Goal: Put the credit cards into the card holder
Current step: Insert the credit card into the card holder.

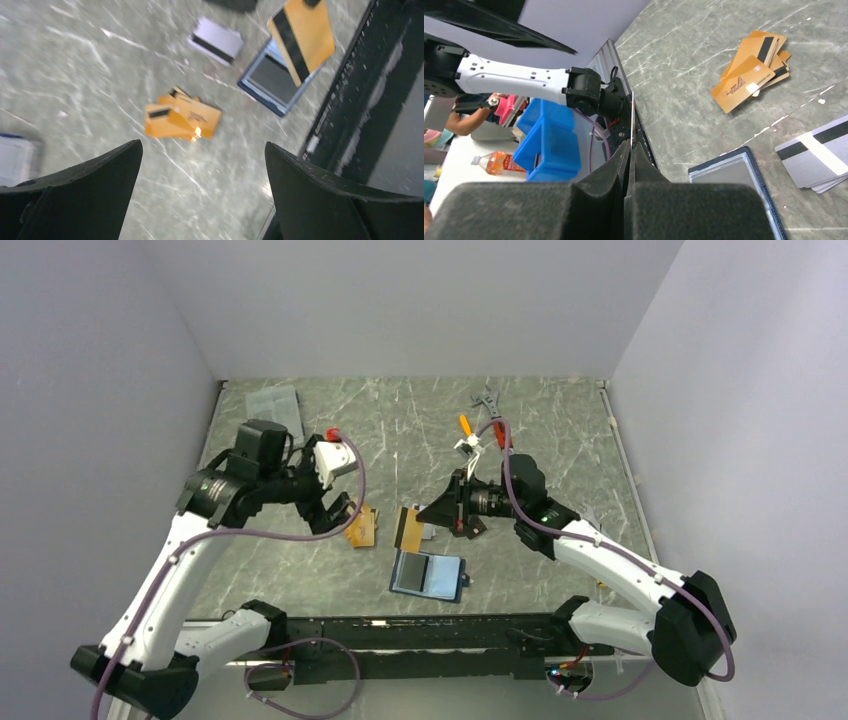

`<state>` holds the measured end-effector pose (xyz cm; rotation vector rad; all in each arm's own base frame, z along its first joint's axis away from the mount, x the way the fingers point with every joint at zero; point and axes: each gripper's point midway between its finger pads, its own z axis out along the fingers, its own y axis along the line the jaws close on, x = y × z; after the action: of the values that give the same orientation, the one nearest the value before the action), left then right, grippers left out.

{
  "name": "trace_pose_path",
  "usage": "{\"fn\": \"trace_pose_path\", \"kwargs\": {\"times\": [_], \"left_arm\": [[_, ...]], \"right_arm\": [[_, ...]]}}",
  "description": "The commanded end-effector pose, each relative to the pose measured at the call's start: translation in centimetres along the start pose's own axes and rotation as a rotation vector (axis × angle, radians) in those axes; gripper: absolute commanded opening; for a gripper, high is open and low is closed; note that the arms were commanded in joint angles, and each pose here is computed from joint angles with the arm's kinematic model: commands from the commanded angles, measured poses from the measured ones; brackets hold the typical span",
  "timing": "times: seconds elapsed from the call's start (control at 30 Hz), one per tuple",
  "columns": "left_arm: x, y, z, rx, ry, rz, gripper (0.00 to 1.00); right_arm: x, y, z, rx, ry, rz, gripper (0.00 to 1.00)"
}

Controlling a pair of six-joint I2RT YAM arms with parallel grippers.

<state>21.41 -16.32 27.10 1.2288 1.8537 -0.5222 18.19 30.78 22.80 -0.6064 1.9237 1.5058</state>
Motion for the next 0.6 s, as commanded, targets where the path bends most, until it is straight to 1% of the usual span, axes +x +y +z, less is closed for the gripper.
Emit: {"fn": "trace_pose_path", "kwargs": {"times": [0.0, 0.1, 0.13, 0.17, 0.23, 0.3, 0.4, 0.47, 0.57], "left_arm": [[4.0, -2.1, 1.0, 0.110, 0.153, -0.124, 0.99], [0.6, -3.6, 0.7, 0.148, -0.056, -0.123, 0.99], [-0.2, -4.2, 0.9, 0.178, -0.107, -0.132, 0.99], [-0.6, -4.8, 1.2, 0.220, -0.133, -0.165, 0.99], [-1.0, -6.4, 2.0, 0.356, -0.147, -0.230, 1.00], [-1.7, -7.6, 2.3, 0.470, -0.177, -0.261, 0.98], [-2.3, -8.4, 3.0, 0.548, -0.212, -0.265, 0.95], [-2.0, -8.6, 3.6, 0.582, -0.197, -0.268, 0.92], [-1.0, -8.3, 5.0, 0.578, -0.161, -0.272, 0.89]], "right_arm": [[-1.1, 2.5, -0.6, -0.048, -0.025, -0.066, 0.00], [-0.8, 2.9, -0.5, -0.057, -0.018, -0.073, 0.00], [-0.7, 3.1, -0.4, -0.061, -0.012, -0.074, 0.00], [-0.6, 3.3, -0.5, -0.066, -0.009, -0.076, 0.00], [-0.6, 3.8, -0.6, -0.081, -0.012, -0.088, 0.00], [-0.7, 4.2, -0.8, -0.094, -0.016, -0.097, 0.00], [-0.7, 4.6, -0.7, -0.105, -0.017, -0.099, 0.00], [-0.9, 4.9, -0.7, -0.117, -0.025, -0.101, 0.00], [-1.2, 5.4, -0.5, -0.135, -0.029, -0.109, 0.00]]}}
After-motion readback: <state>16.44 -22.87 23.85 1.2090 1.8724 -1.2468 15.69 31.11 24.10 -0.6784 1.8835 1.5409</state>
